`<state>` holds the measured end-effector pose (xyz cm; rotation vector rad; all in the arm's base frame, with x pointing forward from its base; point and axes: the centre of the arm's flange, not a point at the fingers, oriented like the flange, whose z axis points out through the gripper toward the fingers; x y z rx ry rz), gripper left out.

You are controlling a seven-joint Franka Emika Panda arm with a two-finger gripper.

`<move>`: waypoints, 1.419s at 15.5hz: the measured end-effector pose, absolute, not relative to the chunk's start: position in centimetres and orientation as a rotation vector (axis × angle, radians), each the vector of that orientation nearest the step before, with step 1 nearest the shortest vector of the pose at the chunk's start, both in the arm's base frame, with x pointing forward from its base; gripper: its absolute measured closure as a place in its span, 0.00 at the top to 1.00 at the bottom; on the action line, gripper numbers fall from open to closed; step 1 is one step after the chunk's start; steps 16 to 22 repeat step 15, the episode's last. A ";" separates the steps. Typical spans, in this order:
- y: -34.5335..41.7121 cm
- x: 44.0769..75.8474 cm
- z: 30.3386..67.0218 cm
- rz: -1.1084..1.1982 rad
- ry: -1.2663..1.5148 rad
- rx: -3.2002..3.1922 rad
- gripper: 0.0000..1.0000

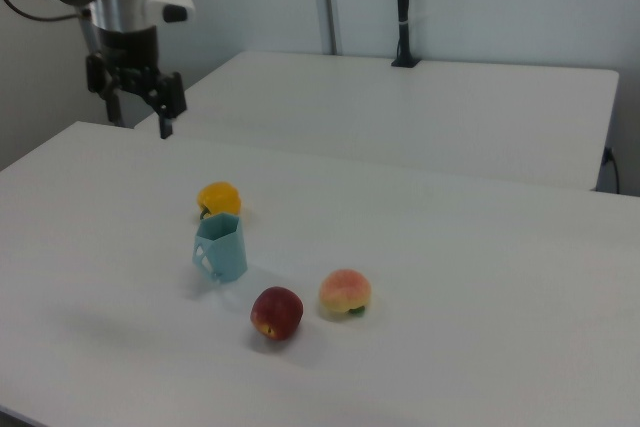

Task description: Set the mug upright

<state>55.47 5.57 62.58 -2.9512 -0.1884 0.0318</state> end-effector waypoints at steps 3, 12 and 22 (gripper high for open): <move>5.1 53.5 65.1 0.013 -0.046 -2.961 1.00; 3.1 55.4 64.0 -0.148 -0.015 -3.042 1.00; 3.9 55.8 62.9 -0.155 -0.054 -3.087 1.00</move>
